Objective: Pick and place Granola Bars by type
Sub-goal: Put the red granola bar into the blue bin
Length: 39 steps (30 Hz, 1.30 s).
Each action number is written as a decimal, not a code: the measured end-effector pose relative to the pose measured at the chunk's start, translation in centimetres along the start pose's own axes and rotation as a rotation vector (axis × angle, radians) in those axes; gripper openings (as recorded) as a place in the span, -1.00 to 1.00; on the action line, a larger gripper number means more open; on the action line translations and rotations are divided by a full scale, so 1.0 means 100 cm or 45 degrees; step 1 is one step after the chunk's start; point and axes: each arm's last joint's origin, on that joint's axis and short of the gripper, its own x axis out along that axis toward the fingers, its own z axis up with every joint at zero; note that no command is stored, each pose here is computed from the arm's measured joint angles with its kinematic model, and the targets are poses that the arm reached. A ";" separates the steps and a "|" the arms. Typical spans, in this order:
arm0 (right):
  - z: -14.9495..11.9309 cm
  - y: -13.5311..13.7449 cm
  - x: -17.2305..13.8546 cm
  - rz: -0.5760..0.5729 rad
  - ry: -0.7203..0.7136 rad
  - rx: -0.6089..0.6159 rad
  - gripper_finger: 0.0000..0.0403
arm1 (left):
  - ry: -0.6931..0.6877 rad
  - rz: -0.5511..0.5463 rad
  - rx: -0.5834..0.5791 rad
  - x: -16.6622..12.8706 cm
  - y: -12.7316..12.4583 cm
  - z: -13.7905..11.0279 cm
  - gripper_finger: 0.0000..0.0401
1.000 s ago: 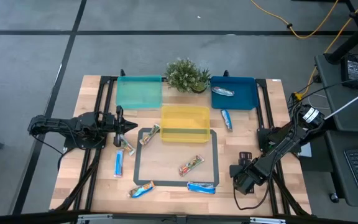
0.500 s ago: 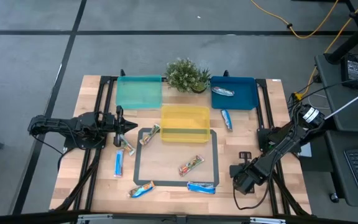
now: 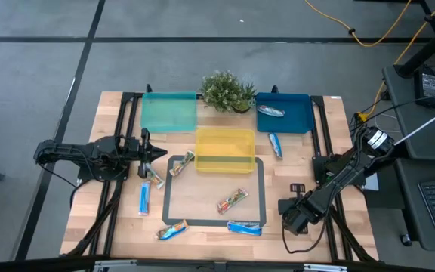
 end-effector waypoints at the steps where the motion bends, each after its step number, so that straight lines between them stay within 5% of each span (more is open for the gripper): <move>1: 0.001 0.000 0.000 0.002 -0.001 0.009 -0.84 | 0.001 0.000 0.000 0.000 0.000 0.000 -0.95; 10: 0.028 0.001 -0.021 0.035 -0.137 0.043 -0.79 | 0.000 0.000 0.000 0.000 0.000 0.000 -0.96; 19: 0.061 -0.008 -0.079 0.046 -0.470 0.067 -0.86 | 0.000 0.000 0.000 0.000 0.000 0.000 -0.94; 39: 0.054 -0.057 -0.145 0.006 -0.829 0.176 -0.83 | -0.001 0.000 0.000 0.000 0.000 0.000 -0.95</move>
